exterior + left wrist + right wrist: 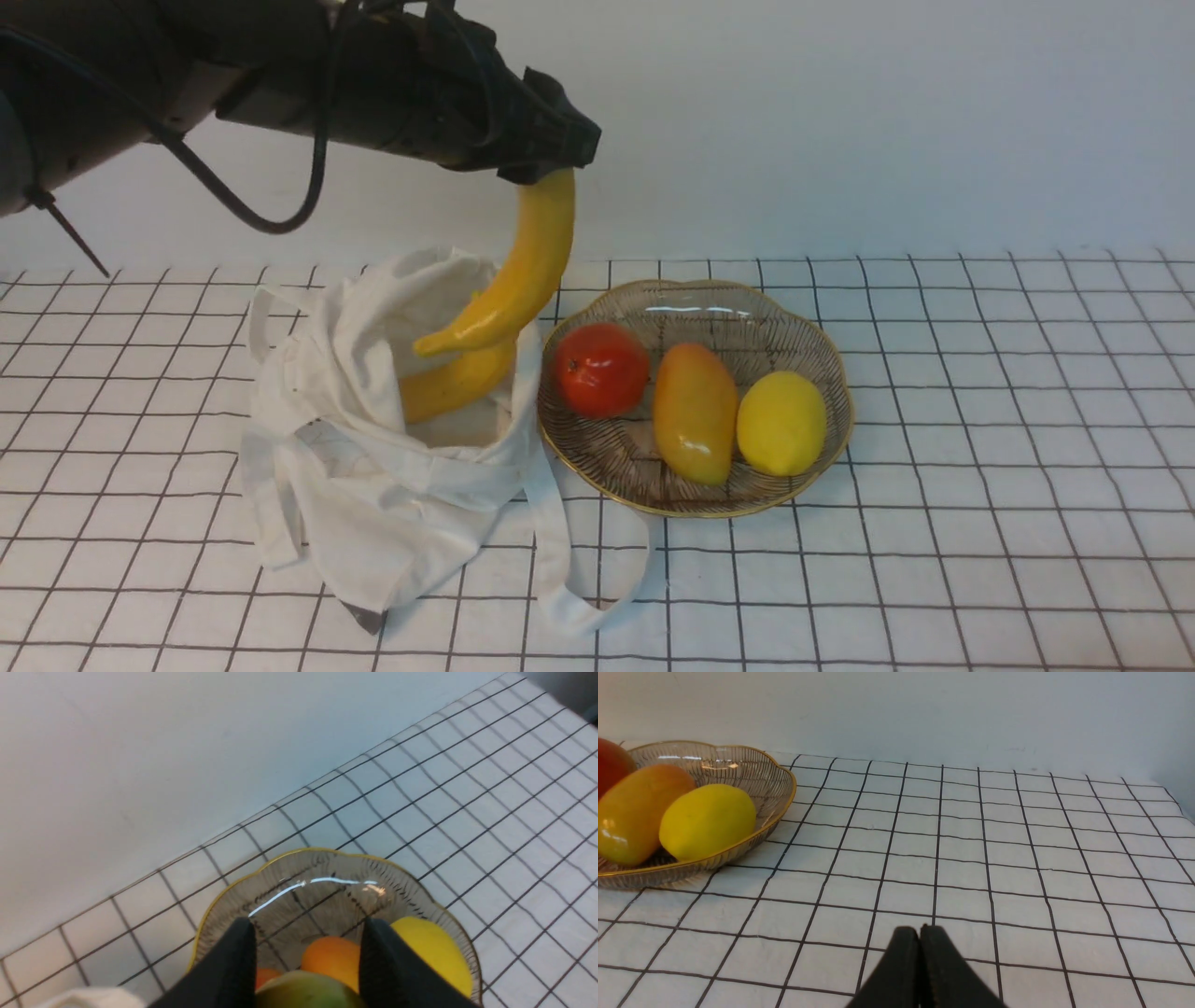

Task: Take the fruit out of the bag on the white checkered tablecloth and place them on the plate.
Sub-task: 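Place the banana on the plate with the left gripper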

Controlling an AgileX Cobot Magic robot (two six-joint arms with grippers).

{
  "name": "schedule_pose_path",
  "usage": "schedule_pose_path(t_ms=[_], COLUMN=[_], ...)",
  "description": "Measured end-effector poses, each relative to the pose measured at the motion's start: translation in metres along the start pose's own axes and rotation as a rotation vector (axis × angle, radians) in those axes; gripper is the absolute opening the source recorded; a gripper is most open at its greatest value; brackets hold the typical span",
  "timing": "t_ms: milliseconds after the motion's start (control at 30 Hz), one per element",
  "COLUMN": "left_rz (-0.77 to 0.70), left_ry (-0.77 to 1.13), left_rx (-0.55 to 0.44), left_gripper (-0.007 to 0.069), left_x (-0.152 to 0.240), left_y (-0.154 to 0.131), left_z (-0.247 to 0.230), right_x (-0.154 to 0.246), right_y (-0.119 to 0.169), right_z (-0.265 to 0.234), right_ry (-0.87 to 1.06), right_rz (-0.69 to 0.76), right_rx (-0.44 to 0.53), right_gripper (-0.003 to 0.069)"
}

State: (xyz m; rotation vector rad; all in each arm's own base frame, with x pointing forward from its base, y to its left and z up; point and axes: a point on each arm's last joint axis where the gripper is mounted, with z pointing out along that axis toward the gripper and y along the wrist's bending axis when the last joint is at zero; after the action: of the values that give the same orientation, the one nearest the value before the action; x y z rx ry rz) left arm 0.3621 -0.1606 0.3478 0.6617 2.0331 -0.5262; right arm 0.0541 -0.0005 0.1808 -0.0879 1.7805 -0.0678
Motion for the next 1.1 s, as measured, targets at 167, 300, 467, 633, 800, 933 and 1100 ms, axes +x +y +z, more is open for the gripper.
schedule_pose_path(t_ms=[167,300,467,633,800,933,1100], left_rz=[-0.052,-0.251,-0.491,-0.536,-0.544,-0.545,-0.565], left_ry=[-0.042,-0.118,-0.224,-0.266,-0.226,-0.196,-0.176], left_rx=[0.027,0.08,0.155,0.171,0.142,0.136,0.133], left_gripper=[0.0258,0.0258,0.0258,0.0258,0.0257,0.0258,0.0258], left_x=[0.001,-0.001,-0.006,0.002,0.019,0.029,0.037], left_y=[0.0,0.001,0.001,0.003,0.008,0.009,0.01], left_z=[0.014,0.025,0.037,0.061,0.083,0.095,0.105], right_x=[0.0,0.0,0.0,0.0,0.0,0.0,0.0], right_y=[0.0,0.0,0.0,0.0,0.0,0.0,0.0], right_z=[0.0,0.0,0.0,0.0,0.0,0.0,0.0], right_ry=[0.0,0.0,0.0,0.0,0.0,0.0,0.0], right_rz=[0.0,0.0,-0.003,-0.004,-0.004,-0.004,-0.004], right_rx=[0.0,0.0,0.0,0.0,0.0,0.0,0.0], right_gripper=[-0.0014,-0.0014,-0.0014,-0.0014,-0.0014,-0.0014,-0.0014])
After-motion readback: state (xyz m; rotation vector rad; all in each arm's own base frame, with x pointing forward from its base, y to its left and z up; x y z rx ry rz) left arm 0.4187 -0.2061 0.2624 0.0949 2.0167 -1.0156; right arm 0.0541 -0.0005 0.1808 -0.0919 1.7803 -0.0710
